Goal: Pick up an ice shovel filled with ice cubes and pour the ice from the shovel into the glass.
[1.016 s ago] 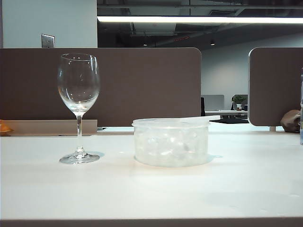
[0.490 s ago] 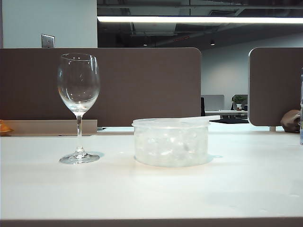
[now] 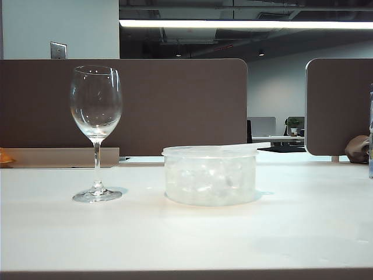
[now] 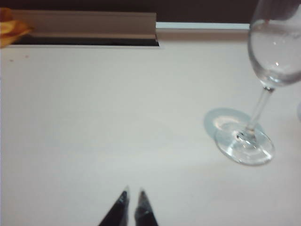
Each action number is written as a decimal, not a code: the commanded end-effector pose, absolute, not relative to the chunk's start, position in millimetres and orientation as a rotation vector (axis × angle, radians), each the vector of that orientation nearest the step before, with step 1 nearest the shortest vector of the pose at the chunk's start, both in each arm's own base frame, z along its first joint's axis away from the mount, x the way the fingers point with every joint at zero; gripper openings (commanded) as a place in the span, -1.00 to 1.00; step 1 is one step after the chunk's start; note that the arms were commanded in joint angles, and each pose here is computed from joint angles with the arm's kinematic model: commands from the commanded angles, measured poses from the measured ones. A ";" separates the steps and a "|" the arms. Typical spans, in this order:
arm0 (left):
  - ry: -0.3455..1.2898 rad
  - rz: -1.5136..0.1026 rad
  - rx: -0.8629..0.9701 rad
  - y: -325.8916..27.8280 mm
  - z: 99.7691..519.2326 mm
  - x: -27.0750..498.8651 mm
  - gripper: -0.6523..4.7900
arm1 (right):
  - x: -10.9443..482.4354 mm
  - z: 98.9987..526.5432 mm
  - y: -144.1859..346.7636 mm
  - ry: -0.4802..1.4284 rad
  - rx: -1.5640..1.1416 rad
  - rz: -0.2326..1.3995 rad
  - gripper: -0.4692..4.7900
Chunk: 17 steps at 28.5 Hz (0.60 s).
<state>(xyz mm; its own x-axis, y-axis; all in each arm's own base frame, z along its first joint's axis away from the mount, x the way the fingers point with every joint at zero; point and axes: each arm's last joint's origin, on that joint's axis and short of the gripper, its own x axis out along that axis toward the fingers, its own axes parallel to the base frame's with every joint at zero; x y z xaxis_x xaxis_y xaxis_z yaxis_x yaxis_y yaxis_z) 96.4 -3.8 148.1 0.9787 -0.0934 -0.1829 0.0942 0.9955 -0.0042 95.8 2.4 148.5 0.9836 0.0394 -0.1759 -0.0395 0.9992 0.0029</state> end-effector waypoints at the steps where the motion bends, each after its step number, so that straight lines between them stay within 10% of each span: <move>1: 0.211 -0.154 0.014 -9.2 146.2 97.1 -0.65 | 96.1 147.8 2.4 0.173 -0.002 0.039 -0.84; 17: 0.217 -0.600 0.063 -50.5 145.3 84.0 -0.65 | 96.1 147.8 2.8 0.175 0.046 0.045 -0.84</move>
<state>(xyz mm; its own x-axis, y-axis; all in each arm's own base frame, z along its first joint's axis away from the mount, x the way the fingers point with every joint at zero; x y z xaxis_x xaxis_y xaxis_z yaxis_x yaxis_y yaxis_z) 84.1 -50.4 145.3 0.8051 -0.5515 -0.2185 0.5636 0.8260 -0.0080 95.8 2.6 148.5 0.9835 0.0436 -0.1758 -0.0428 0.9991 0.0079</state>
